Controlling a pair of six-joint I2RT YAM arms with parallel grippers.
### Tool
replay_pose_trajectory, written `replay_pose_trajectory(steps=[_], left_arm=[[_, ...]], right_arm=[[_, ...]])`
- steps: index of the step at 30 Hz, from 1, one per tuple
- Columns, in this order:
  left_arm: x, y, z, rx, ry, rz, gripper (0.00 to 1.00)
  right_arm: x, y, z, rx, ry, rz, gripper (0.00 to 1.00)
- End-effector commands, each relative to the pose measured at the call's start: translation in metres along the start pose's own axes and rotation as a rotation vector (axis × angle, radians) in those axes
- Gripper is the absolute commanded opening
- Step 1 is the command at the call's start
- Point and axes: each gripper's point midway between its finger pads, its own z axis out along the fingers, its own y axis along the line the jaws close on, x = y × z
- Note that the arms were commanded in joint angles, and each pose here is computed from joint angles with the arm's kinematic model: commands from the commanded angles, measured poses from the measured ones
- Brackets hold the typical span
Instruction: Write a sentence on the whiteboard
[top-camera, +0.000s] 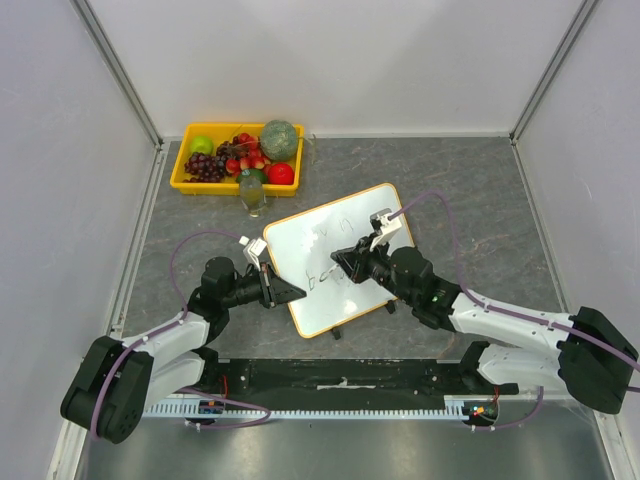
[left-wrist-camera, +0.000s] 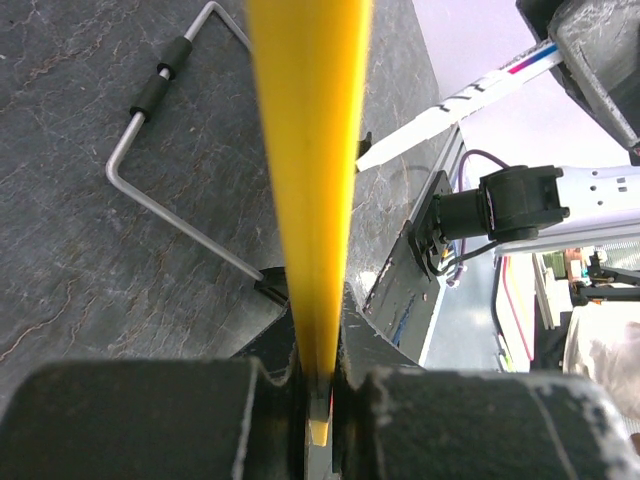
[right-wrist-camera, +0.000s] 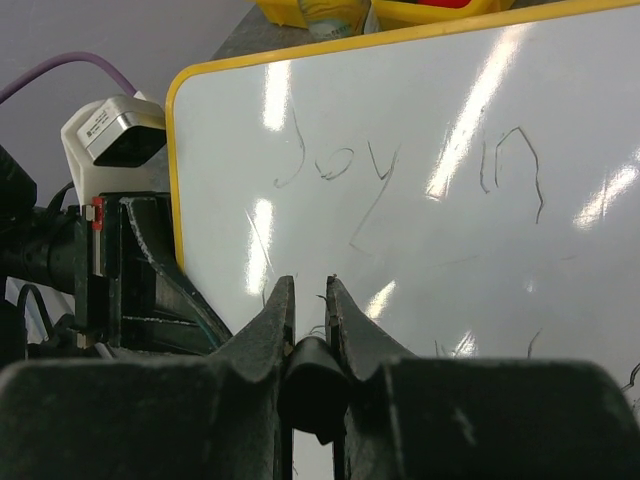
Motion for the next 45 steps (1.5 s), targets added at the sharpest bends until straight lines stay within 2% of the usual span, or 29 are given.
replay_pose_trajectory(steps=[1, 8, 22, 36, 45], left_arm=[[0.019, 0.039, -0.004, -0.16, 0.033, -0.013, 0.02], [0.019, 0.04, -0.005, -0.163, 0.034, -0.015, 0.02], [0.019, 0.039, -0.004, -0.16, 0.035, -0.015, 0.02], [0.019, 0.04, -0.004, -0.16, 0.033, -0.013, 0.02], [0.02, 0.039, -0.005, -0.157, 0.036, -0.013, 0.02]], right_arm=[[0.047, -0.029, -0.008, 0.078, 0.137, -0.053, 0.0], [0.054, -0.044, -0.015, 0.135, 0.14, -0.06, 0.0], [0.026, -0.054, -0.018, 0.22, 0.066, -0.098, 0.0], [-0.037, -0.025, -0.024, 0.119, -0.098, -0.017, 0.0], [-0.053, -0.016, -0.018, 0.085, -0.123, -0.01, 0.0]])
